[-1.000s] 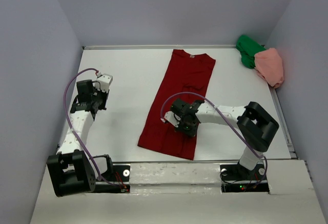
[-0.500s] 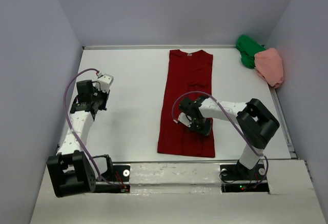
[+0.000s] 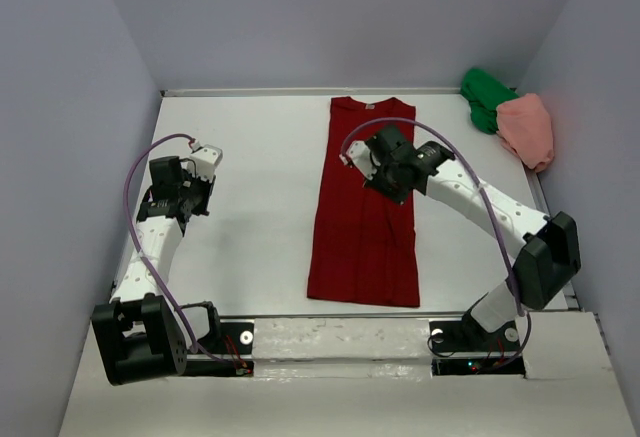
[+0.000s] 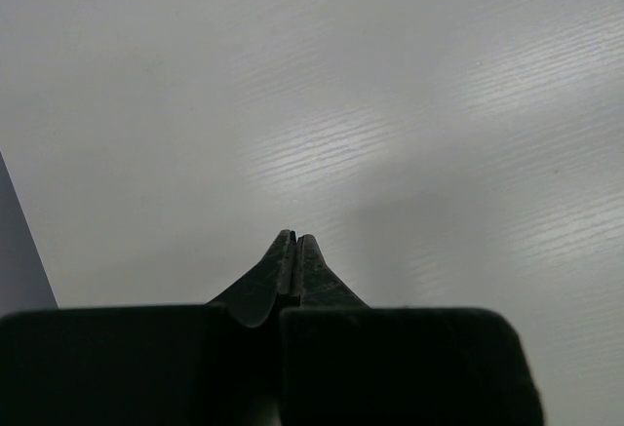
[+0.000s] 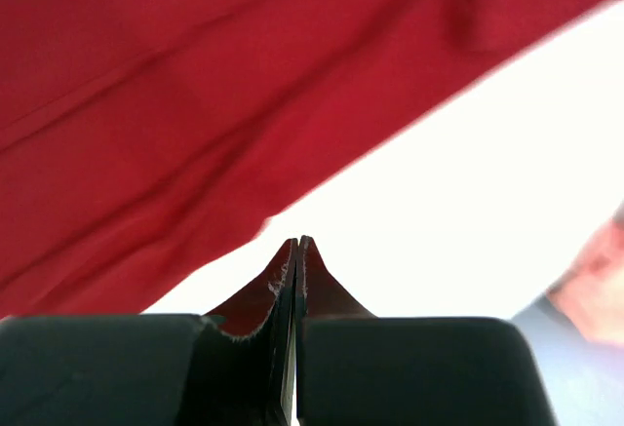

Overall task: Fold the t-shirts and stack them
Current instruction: Rotate the tshirt 90 degrees

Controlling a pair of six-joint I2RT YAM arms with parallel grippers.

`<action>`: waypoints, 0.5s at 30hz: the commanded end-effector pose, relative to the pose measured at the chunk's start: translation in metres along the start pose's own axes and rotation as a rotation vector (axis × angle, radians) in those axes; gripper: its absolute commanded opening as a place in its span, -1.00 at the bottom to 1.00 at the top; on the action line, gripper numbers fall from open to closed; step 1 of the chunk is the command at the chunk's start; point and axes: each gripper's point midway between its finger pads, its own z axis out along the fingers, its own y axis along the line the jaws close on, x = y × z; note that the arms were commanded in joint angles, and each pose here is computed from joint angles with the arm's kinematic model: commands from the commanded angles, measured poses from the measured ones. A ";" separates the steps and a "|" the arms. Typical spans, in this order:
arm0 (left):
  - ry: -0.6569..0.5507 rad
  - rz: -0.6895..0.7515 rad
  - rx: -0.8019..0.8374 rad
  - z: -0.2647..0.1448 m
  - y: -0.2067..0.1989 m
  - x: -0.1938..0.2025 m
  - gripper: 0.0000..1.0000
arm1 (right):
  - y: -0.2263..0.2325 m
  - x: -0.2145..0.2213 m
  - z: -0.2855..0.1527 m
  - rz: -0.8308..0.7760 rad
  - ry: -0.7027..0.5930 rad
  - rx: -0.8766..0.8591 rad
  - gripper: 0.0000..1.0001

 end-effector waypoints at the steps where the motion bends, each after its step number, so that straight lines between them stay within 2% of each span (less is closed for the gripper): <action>1: -0.027 0.015 0.004 -0.003 0.001 -0.007 -1.00 | -0.101 -0.008 0.025 0.143 -0.011 0.300 -1.00; 6: 0.003 0.006 0.011 0.004 0.001 -0.001 -1.00 | -0.174 0.007 0.076 0.284 0.083 0.353 -1.00; 7: 0.008 0.005 0.006 0.005 0.002 0.000 -1.00 | -0.187 -0.002 0.079 0.301 0.057 0.354 -1.00; 8: 0.012 0.002 0.004 0.005 0.003 0.001 -1.00 | -0.191 0.004 0.100 0.302 0.090 0.336 -1.00; 15: 0.024 -0.002 -0.007 0.007 0.004 0.004 -1.00 | -0.238 -0.005 0.144 0.352 0.064 0.330 -1.00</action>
